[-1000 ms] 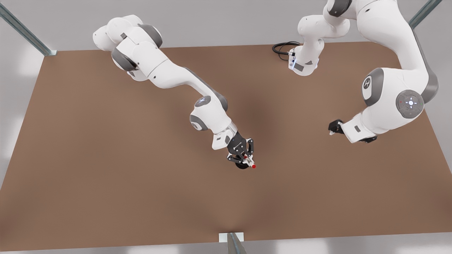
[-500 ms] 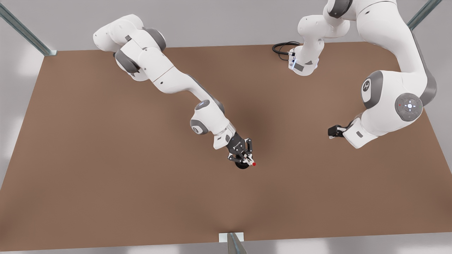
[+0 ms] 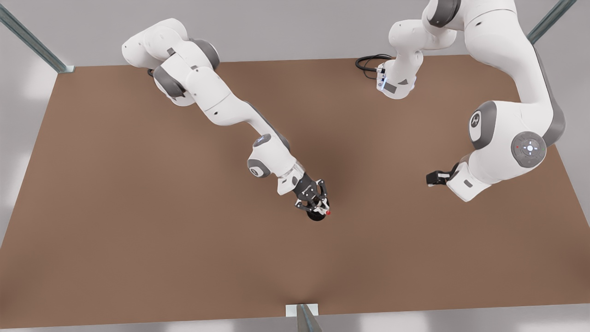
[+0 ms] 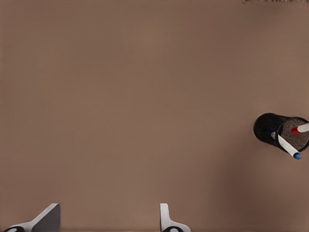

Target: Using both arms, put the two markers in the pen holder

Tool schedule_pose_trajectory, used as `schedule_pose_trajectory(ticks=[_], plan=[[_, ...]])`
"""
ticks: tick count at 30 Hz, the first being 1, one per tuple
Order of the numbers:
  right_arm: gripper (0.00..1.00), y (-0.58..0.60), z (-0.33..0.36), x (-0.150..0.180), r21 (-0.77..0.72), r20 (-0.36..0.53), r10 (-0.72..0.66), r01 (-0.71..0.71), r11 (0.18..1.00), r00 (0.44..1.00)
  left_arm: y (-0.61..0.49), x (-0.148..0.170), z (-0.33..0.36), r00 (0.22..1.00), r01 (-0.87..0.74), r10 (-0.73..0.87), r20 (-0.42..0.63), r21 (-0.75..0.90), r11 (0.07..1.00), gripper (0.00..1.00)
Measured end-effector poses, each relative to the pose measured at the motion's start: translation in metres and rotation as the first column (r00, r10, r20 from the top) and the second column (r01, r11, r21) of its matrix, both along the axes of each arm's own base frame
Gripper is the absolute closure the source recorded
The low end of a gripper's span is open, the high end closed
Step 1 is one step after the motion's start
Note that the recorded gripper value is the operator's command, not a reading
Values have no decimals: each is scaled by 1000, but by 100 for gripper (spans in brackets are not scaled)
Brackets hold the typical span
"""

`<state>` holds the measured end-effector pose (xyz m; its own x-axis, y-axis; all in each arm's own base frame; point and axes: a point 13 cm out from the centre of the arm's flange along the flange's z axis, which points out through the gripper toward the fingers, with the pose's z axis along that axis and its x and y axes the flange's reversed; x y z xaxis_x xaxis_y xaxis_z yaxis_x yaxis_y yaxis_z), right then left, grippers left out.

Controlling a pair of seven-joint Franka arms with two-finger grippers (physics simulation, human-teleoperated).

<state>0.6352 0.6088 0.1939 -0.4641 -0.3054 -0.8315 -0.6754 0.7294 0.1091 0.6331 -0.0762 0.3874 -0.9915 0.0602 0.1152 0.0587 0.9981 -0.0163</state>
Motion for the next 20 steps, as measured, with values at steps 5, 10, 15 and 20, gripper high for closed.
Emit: schedule_pose_trajectory(ticks=[5, 10, 15, 20], plan=[[0, -6, 8, 8, 22, 17, -7, 7, 1000, 1000, 0, 2, -3, 1000, -17, 17, 3, 1, 1000, 0], [0, -168, 280, 118, 114, 19, -296, 293, 949, 955, 1, 2, 1, 1000, -30, 30, 7, -3, 1000, 0], [0, -479, 355, 123, -197, -193, -709, 681, 705, 679, 14, -20, 55, 998, -29, 29, 58, -4, 1000, 0], [0, -571, 266, 56, -508, -432, -770, 578, 638, 470, 9, -28, 50, 1000, 10, -10, 29, 2, 1000, 0]])
